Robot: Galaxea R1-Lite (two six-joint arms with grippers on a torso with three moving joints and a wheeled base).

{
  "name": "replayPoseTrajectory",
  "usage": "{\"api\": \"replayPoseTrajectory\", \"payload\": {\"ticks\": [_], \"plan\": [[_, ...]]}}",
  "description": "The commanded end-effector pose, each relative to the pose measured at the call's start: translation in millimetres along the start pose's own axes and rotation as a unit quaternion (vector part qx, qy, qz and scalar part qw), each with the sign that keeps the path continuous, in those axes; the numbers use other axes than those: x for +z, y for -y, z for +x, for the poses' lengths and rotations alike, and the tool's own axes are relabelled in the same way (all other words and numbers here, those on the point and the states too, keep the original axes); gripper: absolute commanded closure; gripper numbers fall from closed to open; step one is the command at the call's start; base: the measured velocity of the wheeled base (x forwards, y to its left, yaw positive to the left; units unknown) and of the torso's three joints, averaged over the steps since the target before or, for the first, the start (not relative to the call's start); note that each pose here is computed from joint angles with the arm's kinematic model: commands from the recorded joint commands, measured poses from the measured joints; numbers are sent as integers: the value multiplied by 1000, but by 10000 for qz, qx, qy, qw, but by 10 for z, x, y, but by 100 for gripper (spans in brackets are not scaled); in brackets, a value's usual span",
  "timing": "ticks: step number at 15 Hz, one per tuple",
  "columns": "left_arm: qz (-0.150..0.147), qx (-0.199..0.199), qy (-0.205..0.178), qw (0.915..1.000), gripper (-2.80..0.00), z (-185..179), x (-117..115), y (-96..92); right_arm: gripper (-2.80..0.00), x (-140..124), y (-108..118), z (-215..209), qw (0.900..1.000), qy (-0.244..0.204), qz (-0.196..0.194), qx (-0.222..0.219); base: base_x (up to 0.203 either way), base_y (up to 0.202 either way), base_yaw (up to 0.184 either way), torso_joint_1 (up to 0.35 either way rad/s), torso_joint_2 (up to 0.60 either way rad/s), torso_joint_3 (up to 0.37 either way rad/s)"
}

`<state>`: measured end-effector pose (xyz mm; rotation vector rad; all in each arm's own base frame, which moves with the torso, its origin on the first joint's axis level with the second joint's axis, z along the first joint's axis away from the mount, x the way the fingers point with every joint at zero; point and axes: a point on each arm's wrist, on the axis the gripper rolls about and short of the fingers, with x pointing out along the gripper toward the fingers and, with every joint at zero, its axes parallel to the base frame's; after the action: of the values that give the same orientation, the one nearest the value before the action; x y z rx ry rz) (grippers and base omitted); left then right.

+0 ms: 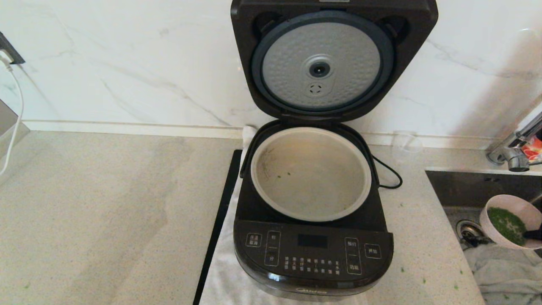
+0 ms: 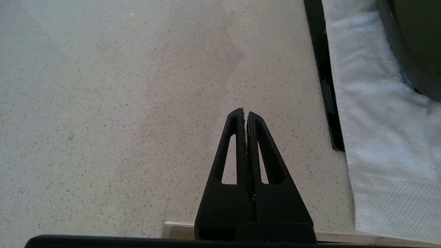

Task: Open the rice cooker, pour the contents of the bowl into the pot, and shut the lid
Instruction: Fill a bowl with water from the tap

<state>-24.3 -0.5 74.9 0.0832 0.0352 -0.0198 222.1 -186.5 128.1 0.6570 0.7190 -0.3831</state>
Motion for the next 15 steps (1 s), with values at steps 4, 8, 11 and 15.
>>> {"api": "replayPoseTrajectory", "payload": {"ticks": [4, 8, 11, 15], "plan": [[4, 0, 3, 10000, 0, -1, -1, 0, 0, 318, 695, 132, 9964, 190, 761, -318, 0, 0, 0, 0, 0, 0], [4, 0, 3, 10000, 0, -1, -1, 0, 0, 521, 1068, 157, 9927, 206, 1156, -286, 0, 0, 0, 0, 0, 0], [4, 0, 3, 10000, 0, -1, -1, 0, 0, 639, 1251, 207, 9904, 154, 1350, -268, 0, 0, 0, 0, 0, 0], [4, 0, 3, 10000, 0, -1, -1, 0, 0, 750, 1368, 263, 9877, 33, 1544, -230, 0, 0, 0, 0, 0, 0]]}}
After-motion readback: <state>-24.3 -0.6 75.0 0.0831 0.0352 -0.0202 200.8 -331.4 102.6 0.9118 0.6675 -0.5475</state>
